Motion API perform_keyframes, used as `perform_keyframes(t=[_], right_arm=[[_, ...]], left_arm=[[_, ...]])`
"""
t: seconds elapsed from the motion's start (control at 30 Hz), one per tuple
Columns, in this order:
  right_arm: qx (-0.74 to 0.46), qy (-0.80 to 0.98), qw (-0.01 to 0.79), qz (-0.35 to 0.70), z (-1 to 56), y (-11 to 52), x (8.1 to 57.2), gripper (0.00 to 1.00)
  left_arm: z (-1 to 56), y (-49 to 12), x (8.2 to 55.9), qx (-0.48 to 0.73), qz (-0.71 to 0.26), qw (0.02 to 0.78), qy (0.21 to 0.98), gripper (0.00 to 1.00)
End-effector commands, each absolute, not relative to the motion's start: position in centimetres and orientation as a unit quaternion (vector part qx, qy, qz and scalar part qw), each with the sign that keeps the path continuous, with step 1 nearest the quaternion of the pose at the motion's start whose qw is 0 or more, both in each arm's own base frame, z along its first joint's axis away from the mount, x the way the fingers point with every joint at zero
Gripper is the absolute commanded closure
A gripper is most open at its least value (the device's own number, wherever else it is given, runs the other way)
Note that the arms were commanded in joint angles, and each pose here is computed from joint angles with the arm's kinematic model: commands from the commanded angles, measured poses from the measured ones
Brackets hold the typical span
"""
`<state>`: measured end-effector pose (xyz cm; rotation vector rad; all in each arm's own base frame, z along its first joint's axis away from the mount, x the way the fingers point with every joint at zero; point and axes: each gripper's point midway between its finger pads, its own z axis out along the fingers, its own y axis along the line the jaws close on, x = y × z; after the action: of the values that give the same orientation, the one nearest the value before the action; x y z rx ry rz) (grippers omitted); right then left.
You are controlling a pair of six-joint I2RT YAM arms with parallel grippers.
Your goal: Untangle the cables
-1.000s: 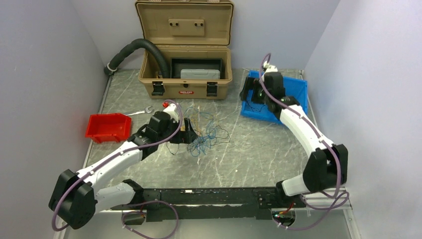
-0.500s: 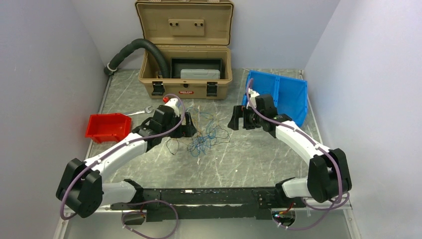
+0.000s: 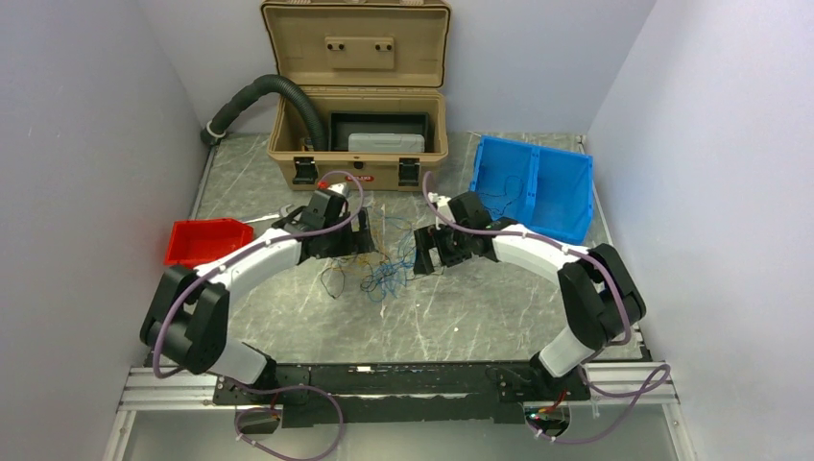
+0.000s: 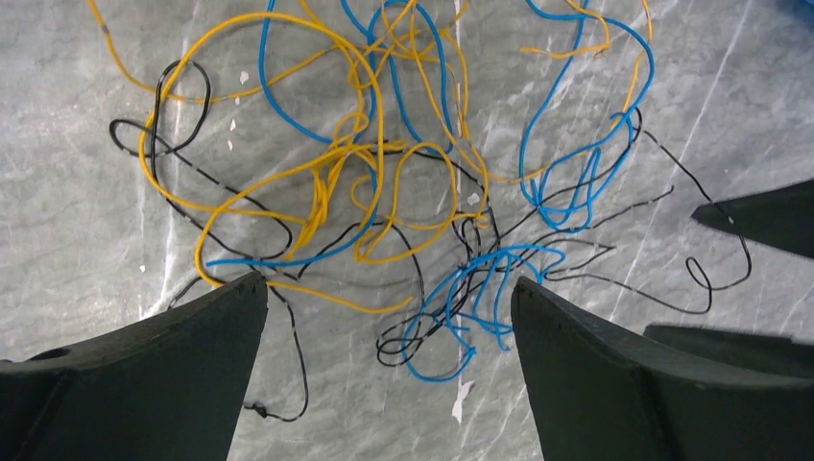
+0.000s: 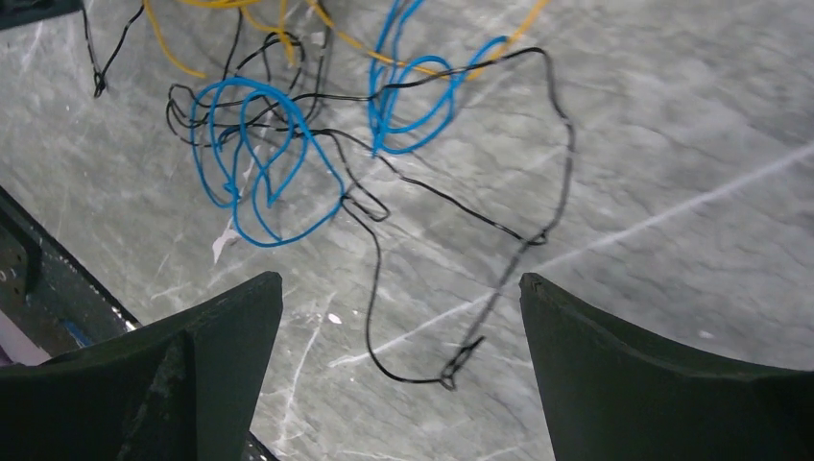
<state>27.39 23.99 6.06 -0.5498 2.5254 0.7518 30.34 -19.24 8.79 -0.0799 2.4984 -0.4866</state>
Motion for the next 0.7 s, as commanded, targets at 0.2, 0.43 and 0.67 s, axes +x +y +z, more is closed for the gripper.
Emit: perform_keyframes(t=[0.2, 0.43, 0.67], right_arm=[[-0.248, 0.913, 0.22, 0.237, 5.4, 25.2, 25.4, 0.26], [-0.249, 0.904, 0.254, 0.237, 6.8, 25.1, 22.7, 1.0], [-0.237, 0.9, 0.274, 0.243, 10.3, 22.8, 19.8, 1.0]], left_arm=[[7.8, -19.1, 32.2, -0.096, -0.152, 0.268, 0.946, 0.06], [6.6, -20.0, 32.8, -0.1, -0.156, 0.25, 0.95, 0.1], [5.2, -20.9, 33.7, -0.106, -0.154, 0.243, 0.952, 0.18]])
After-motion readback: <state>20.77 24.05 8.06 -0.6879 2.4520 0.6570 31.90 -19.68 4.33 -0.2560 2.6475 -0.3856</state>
